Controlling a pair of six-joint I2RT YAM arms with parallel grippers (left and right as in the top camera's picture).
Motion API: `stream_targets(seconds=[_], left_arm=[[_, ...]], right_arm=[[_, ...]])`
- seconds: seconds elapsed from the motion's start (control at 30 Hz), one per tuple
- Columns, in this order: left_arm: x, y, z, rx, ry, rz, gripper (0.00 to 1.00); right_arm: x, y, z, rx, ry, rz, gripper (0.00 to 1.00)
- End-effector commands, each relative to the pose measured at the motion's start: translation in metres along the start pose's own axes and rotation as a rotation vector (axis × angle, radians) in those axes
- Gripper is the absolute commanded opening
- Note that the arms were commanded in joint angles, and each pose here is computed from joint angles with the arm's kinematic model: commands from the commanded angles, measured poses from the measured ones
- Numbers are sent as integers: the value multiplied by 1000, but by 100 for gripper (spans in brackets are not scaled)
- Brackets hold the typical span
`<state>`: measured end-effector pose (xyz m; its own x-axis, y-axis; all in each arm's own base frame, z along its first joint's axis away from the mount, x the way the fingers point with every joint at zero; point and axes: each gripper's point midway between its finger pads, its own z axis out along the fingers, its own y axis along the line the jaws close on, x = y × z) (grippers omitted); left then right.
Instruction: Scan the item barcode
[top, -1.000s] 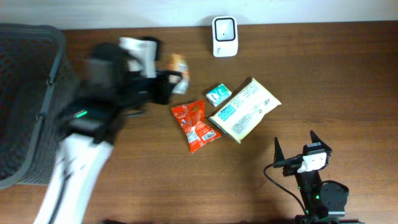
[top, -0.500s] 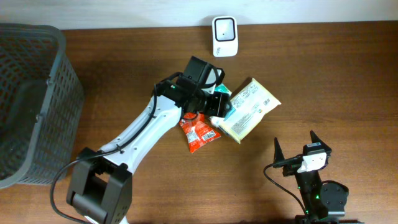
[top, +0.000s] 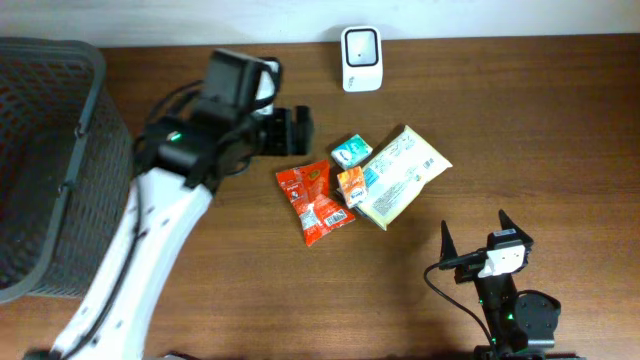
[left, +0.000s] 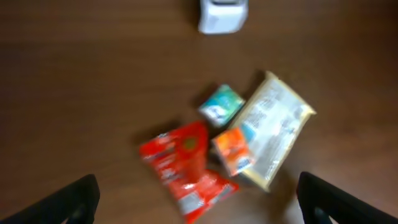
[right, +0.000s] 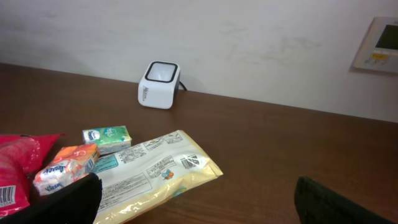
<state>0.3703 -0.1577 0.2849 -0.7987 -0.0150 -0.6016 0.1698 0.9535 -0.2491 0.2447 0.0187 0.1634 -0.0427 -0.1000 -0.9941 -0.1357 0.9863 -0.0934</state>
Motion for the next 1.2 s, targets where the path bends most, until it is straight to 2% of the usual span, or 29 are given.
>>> stream_targets(seconds=[0.0,0.17,0.2,0.3,0.47,0.67,0.73,0.87,0.93,1.03,1.1,1.17], left_arm=[[12,35,-6,-153,38,-16,99],[54,46,19,-187,200,-18,99],[72,43,29,-155,268,-19,99],[90,32,42,-73,348,-23,99],[111,24,68,-65,453,-7,99],[97,20,77,-47,393,-2,99],[98,20,78,-48,396,-3,99],[100,21,79,-50,405,-3,99],[100,21,79,-50,405,-3,99],[100,21,79,-51,405,-3,99],[100,21,79,-51,405,-3,99],[99,21,79,-50,403,-3,99]], right_arm=[[3,2,0,-6,4,12,98],[3,2,0,-6,4,12,99],[3,2,0,-6,4,12,98],[3,2,0,-6,4,12,98],[3,2,0,-6,4,12,98],[2,0,0,2,-1,-2,99],[-21,4,-1,-24,-95,-4,99],[-59,52,-16,-321,-253,34,99],[-63,88,-34,-551,-282,-11,99],[-86,107,-58,-677,-412,-111,99],[-112,108,-74,-687,-537,-155,99],[-151,96,-90,-604,-688,-140,99]])
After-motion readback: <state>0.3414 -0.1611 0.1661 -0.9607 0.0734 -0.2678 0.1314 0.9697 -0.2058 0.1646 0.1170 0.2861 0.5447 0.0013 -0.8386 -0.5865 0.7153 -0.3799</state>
